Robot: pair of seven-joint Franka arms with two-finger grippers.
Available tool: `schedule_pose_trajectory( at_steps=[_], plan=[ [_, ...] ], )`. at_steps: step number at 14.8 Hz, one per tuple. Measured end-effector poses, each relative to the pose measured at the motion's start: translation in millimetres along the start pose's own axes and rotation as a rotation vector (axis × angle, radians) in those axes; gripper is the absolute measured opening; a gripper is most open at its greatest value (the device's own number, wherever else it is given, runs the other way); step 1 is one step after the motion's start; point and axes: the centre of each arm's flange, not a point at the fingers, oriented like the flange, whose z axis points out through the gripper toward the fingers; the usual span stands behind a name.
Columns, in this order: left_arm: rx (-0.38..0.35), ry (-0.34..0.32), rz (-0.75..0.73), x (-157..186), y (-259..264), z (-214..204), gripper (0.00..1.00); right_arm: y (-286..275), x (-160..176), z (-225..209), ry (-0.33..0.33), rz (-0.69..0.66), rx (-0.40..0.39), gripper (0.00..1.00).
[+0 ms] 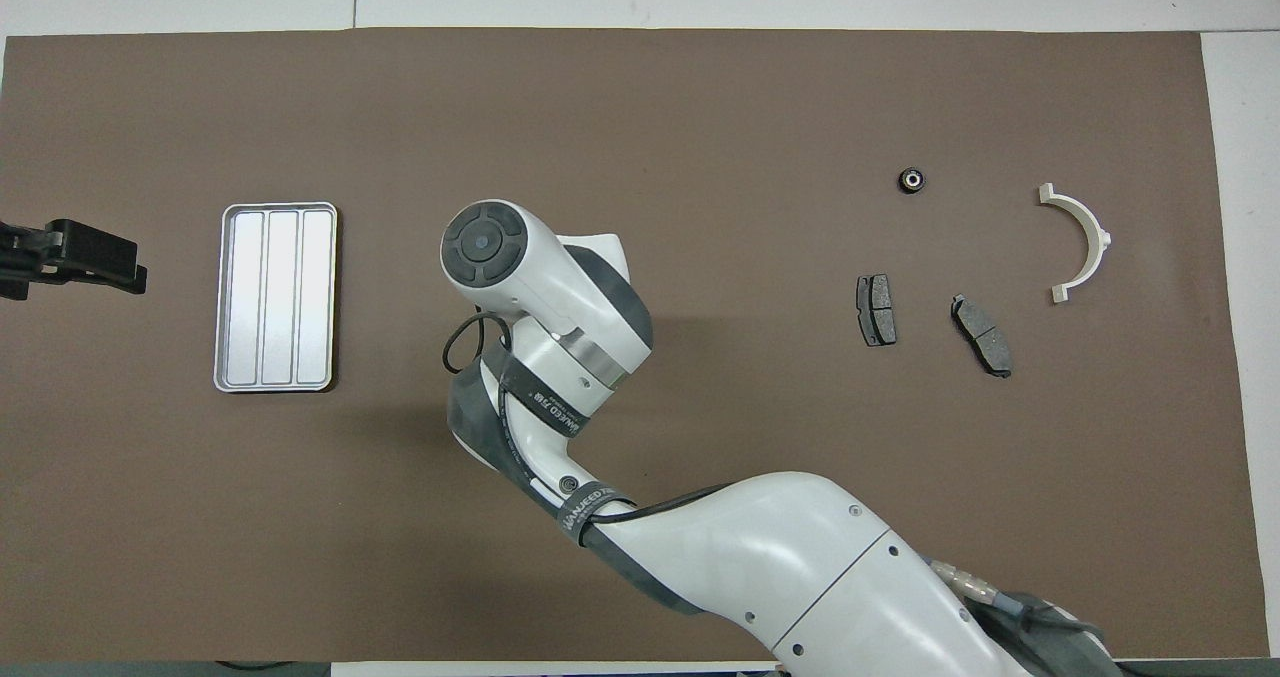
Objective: Pick bearing gear from pile to tray
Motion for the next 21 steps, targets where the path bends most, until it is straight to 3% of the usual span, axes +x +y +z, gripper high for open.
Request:
schedule_pose_trajectory(
  at_steps=[3, 6, 10, 12, 16, 21],
  plan=[
    [0.0, 0.003, -0.02, 0.0, 0.8, 0.4, 1.0, 62.7, 93.3, -90.2, -0.018, -0.138, 0.02, 0.99],
    [-0.006, 0.025, -0.091, 2.3, 46.8, 19.7, 1.0, 161.1, 196.1, -150.6, -0.035, -0.349, 0.042, 1.0],
    [-0.022, 0.044, -0.192, 7.1, 184.7, 90.5, 1.0, 249.7, 296.8, -113.9, -0.067, -0.448, 0.046, 1.0],
    [-0.03, 0.054, -0.22, 16.4, 235.3, 146.7, 1.0, 271.0, 323.0, -72.0, -0.067, -0.422, 0.052, 1.0],
    [-0.021, 0.029, -0.26, 25.0, 270.8, 246.9, 1.0, 278.8, 330.9, 9.3, -0.032, -0.401, 0.071, 1.0],
    [-0.05, 0.068, -0.31, 17.2, 305.4, 306.4, 1.0, 285.5, 336.1, 69.3, -0.004, -0.388, 0.079, 1.0]
  ],
)
